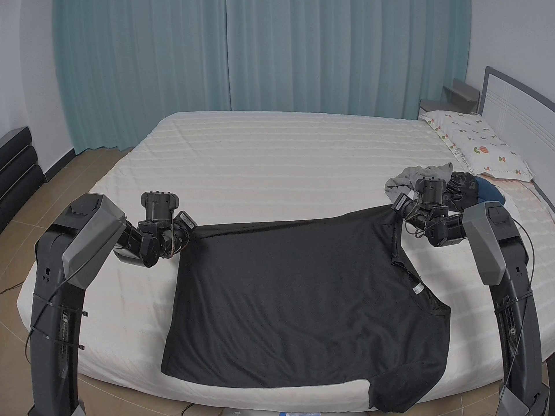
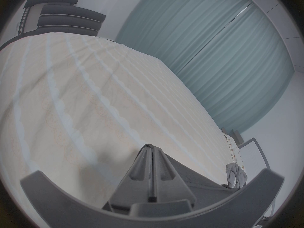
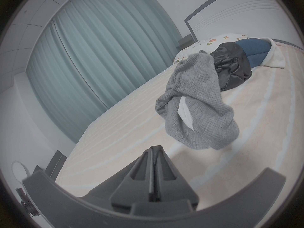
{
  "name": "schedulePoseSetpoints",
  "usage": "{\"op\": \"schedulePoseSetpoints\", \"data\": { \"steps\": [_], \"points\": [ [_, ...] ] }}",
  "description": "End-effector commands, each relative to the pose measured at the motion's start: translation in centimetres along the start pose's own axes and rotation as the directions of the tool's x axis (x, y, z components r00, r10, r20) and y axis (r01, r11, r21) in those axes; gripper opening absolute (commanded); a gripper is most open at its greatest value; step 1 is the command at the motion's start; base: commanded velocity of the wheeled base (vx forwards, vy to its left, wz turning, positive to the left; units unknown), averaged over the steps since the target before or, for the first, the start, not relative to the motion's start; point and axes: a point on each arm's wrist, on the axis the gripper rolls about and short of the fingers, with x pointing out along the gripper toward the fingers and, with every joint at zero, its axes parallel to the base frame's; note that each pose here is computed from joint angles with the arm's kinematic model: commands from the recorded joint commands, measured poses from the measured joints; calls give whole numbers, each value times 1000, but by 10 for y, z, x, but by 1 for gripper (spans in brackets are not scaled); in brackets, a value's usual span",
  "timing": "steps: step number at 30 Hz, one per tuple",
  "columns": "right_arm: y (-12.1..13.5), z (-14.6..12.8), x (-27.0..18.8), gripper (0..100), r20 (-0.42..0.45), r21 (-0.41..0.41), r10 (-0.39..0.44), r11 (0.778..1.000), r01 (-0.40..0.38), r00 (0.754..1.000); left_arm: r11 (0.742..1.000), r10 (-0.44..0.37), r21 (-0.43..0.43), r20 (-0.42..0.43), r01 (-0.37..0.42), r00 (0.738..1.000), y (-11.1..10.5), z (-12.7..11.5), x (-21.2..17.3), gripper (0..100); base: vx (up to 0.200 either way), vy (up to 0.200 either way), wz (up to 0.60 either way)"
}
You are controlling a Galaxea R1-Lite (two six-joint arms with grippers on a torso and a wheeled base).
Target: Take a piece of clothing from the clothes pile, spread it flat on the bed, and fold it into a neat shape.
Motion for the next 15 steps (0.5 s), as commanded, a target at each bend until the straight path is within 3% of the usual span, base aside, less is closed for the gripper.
{"op": "schedulePoseSetpoints", "data": {
  "steps": [1,2,8,15],
  "points": [
    [-5,-9,4,100,-16,-3,-1,1000,1,1000,1000,13,-5,-9,-13,1000,6,-5,5,0,0,0,0],
    [-6,-9,4,100,-17,-4,-1,1000,1,1000,1000,12,-6,-10,-12,1000,6,-5,5,100,0,0,0],
    [-10,-8,-1,100,-26,0,-13,1000,13,1000,1000,23,-8,-11,-23,1000,11,-5,9,100,0,0,0],
    [5,14,-48,100,-69,15,54,998,-53,996,995,46,-85,24,-44,999,22,25,-5,100,0,0,0]
  ]
}}
